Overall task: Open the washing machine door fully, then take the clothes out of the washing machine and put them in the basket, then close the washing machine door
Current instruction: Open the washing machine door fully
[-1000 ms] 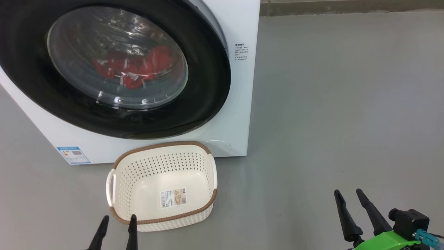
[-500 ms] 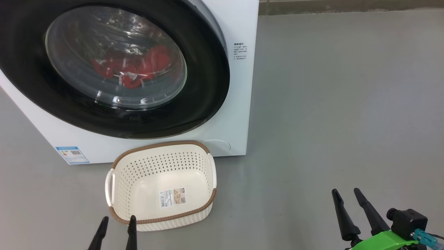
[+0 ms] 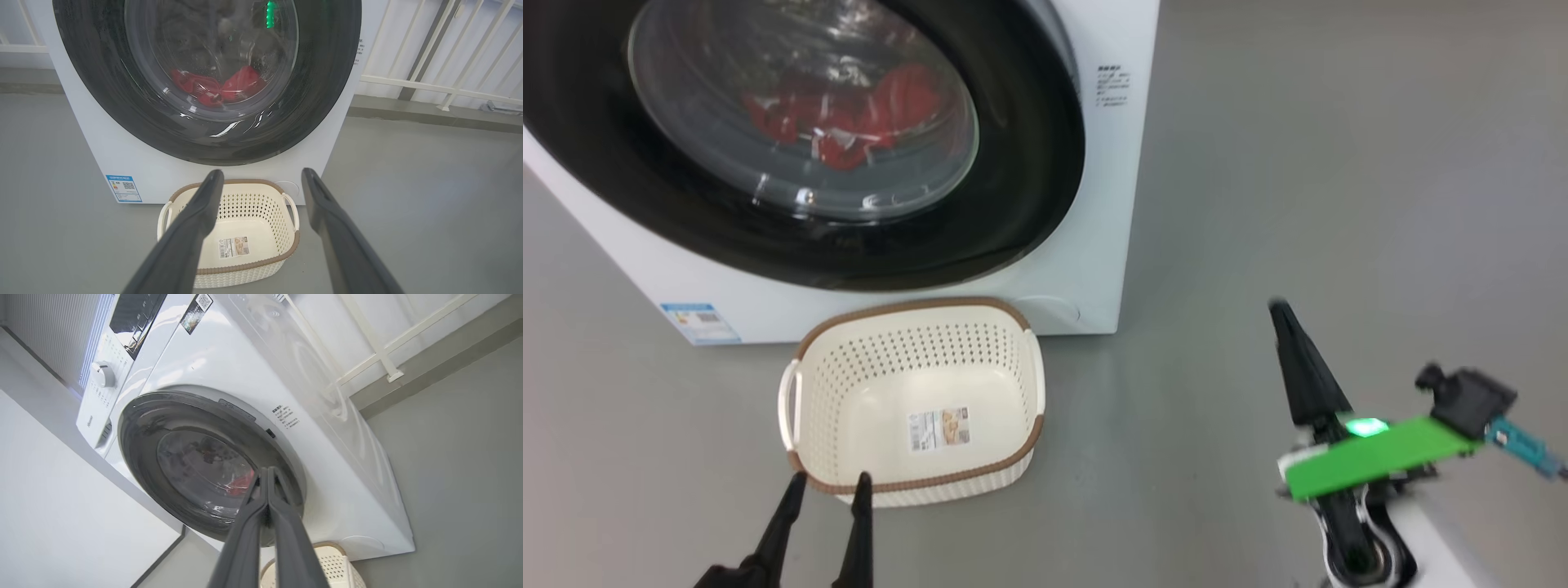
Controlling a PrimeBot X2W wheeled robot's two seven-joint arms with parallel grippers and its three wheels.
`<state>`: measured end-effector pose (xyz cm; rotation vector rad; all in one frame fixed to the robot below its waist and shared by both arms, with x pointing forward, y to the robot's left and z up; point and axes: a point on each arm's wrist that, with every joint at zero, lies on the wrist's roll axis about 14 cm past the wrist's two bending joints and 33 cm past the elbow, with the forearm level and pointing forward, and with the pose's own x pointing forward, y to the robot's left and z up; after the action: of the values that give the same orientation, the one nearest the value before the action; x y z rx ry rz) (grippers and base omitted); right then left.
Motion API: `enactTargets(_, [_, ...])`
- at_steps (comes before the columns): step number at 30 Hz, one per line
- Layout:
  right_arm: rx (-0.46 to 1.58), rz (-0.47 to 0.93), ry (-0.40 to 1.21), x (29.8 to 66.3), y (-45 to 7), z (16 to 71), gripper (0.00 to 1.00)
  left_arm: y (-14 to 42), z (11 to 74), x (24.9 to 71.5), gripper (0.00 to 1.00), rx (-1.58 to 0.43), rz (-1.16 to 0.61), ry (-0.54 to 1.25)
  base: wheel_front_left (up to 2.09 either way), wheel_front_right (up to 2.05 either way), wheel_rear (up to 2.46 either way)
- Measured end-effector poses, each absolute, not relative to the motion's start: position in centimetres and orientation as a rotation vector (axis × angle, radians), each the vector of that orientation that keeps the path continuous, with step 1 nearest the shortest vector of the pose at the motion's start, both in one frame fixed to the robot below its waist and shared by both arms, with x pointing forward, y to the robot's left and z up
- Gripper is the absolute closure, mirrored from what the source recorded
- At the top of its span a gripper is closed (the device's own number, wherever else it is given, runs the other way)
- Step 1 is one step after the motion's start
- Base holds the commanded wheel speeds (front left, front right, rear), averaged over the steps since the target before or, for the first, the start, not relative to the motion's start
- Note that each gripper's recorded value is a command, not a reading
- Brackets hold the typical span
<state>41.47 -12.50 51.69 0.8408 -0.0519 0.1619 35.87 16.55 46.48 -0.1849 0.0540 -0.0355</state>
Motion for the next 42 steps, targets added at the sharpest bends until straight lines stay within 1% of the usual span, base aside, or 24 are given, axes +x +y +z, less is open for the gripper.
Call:
enactTargets(2, [0.992, 0.225, -0.071, 43.3, -10.8, 53.8, 1.0, 16.2, 46.4, 36.4, 0.0, -0.194, -0.043, 0.056, 0.0, 0.0, 0.0])
enactTargets(7, [1.127, 0.307, -0.101, 46.7, -10.0, 56.8, 1.0, 16.0, 46.2, 37.6, 0.0, -0.212, -0.047, 0.06, 0.0, 0.0, 0.0])
enactTargets(10, [1.179, 0.358, -0.104, 48.8, -9.5, 58.3, 1.0, 15.9, 46.0, 38.3, 0.0, -0.222, -0.046, 0.065, 0.0, 0.0, 0.0])
enactTargets(14, [1.245, 0.436, -0.067, 51.4, -8.6, 59.6, 1.0, 15.8, 45.5, 39.3, 0.0, -0.231, -0.048, 0.074, 0.0, 0.0, 0.0])
enactTargets(15, [1.245, 0.436, -0.067, 51.4, -8.6, 59.6, 1.0, 15.8, 45.5, 39.3, 0.0, -0.231, -0.048, 0.074, 0.0, 0.0, 0.0])
enactTargets(18, [1.325, 0.489, -0.012, 53.2, -8.0, 60.0, 1.0, 15.8, 45.1, 39.9, 0.0, -0.232, -0.049, 0.084, 0.0, 0.0, 0.0])
enactTargets(26, [1.447, 0.625, 0.14, 57.1, -6.8, 59.7, 1.0, 16.0, 43.8, 40.8, 0.0, -0.244, -0.033, 0.118, 0.0, 0.0, 0.0])
enactTargets(36, [1.476, 0.78, 0.361, 60.3, -3.8, 57.4, 1.0, 17.0, 42.3, 41.4, 0.0, -0.248, 0.003, 0.156, 0.0, 0.0, 0.0])
enactTargets(42, [1.489, 0.836, 0.414, 62.3, -3.0, 57.1, 1.0, 17.0, 41.4, 41.6, 0.0, -0.249, 0.005, 0.18, 0.0, 0.0, 0.0])
